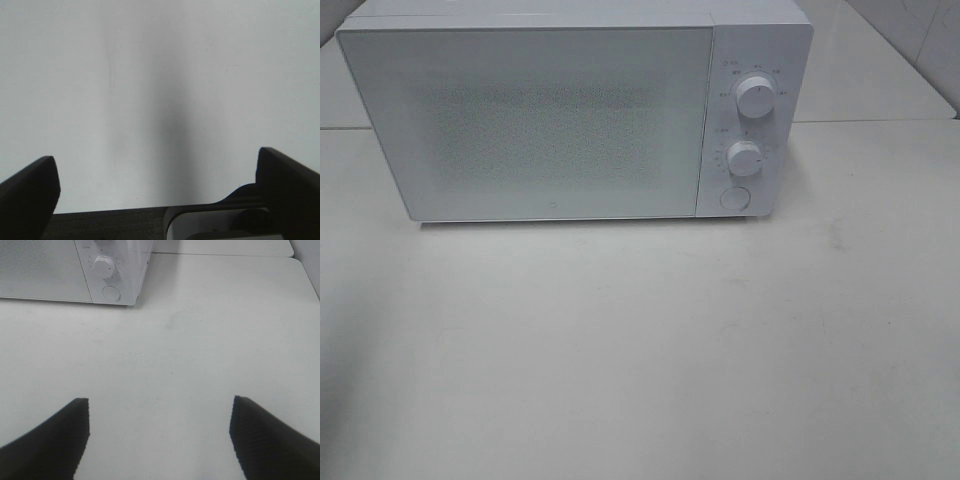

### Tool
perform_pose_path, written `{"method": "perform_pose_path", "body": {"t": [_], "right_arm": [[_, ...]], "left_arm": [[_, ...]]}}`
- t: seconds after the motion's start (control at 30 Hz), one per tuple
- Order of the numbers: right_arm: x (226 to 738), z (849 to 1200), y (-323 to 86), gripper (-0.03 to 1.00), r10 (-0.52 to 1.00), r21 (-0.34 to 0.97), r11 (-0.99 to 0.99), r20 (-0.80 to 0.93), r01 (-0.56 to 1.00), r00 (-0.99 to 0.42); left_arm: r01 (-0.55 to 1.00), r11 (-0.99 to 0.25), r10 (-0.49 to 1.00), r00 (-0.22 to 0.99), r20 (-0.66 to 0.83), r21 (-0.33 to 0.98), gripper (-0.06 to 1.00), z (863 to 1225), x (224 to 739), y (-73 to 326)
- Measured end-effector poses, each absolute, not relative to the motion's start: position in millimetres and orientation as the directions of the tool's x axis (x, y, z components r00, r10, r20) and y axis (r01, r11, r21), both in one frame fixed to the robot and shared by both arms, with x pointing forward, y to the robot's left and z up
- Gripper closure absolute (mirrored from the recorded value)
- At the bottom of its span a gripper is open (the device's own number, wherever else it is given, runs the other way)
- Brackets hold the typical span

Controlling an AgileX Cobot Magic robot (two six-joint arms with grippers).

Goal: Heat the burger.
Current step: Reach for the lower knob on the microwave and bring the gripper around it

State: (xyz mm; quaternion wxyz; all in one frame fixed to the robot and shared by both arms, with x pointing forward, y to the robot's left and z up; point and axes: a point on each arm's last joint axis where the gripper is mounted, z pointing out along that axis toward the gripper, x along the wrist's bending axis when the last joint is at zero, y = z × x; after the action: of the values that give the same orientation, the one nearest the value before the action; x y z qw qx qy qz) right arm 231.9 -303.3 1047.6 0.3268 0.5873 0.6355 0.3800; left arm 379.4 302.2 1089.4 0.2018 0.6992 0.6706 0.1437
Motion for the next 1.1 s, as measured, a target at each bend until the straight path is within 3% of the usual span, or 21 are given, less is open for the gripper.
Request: {"method": "perform_pose_path", "body": {"t": [0.5,1.1], "right_arm": [[232,1048,-303,0.21,0.995,0.867,0.021,0.031,0.498,-0.097],[232,1048,-303,0.21,0.995,0.867,0.021,0.031,0.498,-0.097]], "left_arm": [[0.755,-0.037,0.999,0.051,-0.002,0.654,-0.04,1069,295,298],[0.451,-0.051,0.998,0.051,0.031,0.891,-0.04,1056,231,290]]}}
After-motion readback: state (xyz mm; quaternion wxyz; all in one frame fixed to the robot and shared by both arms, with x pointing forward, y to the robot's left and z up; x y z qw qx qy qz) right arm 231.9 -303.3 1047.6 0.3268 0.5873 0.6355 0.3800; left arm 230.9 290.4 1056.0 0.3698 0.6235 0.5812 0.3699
